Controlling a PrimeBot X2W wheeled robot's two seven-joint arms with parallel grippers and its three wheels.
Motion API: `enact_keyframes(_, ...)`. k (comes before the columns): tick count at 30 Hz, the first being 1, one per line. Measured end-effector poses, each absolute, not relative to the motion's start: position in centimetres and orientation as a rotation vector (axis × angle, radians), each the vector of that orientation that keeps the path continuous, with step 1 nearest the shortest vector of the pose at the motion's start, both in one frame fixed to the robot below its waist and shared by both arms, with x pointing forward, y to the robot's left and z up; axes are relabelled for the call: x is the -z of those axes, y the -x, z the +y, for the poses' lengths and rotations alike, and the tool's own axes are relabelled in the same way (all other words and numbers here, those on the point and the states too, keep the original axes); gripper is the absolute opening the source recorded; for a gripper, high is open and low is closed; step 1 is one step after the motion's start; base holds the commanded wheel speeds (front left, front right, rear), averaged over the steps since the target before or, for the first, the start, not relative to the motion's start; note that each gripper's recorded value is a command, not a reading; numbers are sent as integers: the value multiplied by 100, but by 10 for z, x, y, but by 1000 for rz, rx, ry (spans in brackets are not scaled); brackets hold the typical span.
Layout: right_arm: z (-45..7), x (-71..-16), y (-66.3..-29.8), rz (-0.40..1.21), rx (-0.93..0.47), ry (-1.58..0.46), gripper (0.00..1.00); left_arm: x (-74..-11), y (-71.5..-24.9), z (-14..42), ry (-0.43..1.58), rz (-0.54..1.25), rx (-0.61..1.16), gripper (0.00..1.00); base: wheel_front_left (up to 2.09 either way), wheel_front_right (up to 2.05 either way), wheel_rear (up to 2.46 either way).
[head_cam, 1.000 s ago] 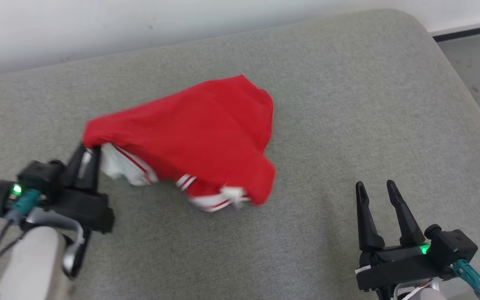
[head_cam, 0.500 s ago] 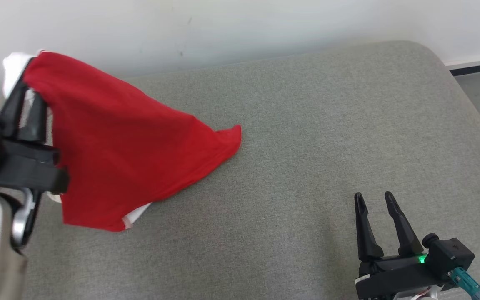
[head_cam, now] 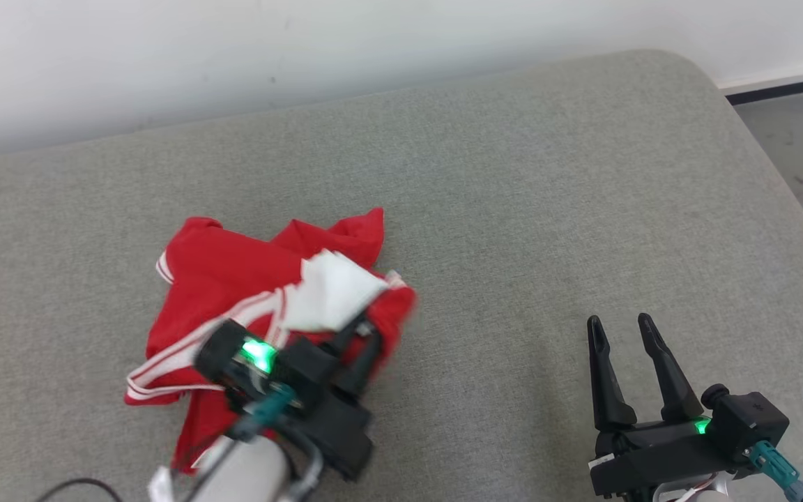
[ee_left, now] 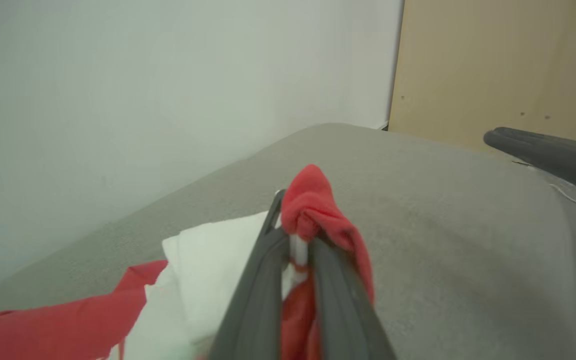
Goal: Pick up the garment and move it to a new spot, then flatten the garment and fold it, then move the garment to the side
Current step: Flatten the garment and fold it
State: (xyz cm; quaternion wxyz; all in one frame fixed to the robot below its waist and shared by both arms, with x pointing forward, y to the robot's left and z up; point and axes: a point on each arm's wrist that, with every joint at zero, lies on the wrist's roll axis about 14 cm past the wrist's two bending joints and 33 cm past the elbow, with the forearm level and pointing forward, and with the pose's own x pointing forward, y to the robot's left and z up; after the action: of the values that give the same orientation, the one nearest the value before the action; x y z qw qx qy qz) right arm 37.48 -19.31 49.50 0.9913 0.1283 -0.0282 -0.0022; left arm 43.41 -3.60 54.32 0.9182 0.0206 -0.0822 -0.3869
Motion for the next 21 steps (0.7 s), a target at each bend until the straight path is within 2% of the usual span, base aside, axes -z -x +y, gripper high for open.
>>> enact_keyframes(6,-200,-492,-373,-47,27,-249,100,-495,-395,-87,-5,-35,951,0,0,0,0)
enact_keyframes(7,-201,-492,-372,-47,28,-248,100,-490,-391,-91,-4,-18,964,20,0,0,0)
enact_keyframes(8,-201,-492,-372,-47,30,-246,100,-485,-388,-94,-10,-5,975,100,0,0,0)
enact_keyframes(14,-202,-497,-370,-62,30,-240,100,-499,-394,-96,-22,-40,964,100,0,0,0)
enact_keyframes(21,-191,-498,-366,-63,-4,-248,100,-515,-422,-45,-75,-86,799,100,0,0,0)
